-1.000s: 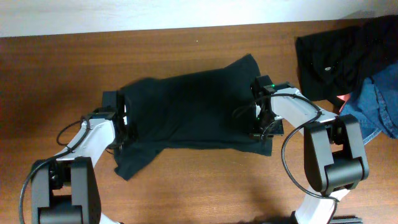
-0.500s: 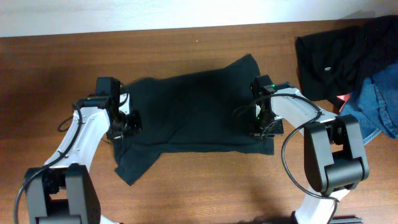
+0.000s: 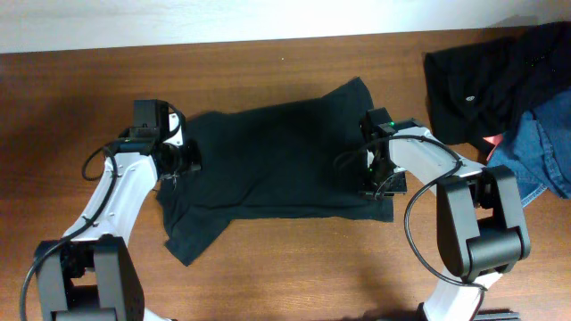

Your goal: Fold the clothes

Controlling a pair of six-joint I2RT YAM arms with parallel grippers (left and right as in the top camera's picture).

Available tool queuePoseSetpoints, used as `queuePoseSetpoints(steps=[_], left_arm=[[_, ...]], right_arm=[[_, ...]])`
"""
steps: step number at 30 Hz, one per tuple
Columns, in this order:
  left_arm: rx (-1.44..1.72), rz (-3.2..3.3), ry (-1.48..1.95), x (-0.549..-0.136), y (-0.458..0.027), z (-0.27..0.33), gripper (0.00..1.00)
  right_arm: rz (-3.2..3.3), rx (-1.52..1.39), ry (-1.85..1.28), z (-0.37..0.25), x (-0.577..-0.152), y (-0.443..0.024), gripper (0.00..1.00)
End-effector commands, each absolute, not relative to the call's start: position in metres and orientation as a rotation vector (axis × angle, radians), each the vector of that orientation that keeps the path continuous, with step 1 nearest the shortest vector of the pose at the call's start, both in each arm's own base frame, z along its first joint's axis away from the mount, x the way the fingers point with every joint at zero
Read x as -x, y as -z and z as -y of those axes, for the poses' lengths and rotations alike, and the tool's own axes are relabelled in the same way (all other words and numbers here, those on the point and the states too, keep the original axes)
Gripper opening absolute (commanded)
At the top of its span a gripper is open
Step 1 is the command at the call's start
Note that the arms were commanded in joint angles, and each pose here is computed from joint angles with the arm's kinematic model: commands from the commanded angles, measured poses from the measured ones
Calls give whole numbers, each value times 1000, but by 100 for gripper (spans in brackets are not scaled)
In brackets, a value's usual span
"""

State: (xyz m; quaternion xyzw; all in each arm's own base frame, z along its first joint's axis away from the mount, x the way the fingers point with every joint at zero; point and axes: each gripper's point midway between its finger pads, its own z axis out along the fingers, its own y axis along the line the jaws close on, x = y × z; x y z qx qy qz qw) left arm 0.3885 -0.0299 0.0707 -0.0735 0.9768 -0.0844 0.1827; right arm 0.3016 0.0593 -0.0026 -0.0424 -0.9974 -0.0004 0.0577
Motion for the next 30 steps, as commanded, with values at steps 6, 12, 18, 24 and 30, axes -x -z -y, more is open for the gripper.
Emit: queuePoseSetpoints(steps=[6, 12, 18, 24, 30], left_arm=[[218, -2715, 107, -401, -73, 12, 20], [222, -2758, 103, -399, -57, 12, 71], [223, -2765, 102, -398, -55, 12, 100], [222, -2769, 92, -397, -54, 12, 100], [223, -2768, 92, -397, -54, 12, 100]], right_arm=[[3031, 133, -57, -53, -301, 11, 12], [3031, 134, -57, -53, -301, 11, 42], [3031, 134, -57, -53, -301, 11, 99], [3031, 134, -57, -53, -301, 11, 99], [3031, 134, -57, -53, -301, 11, 99]])
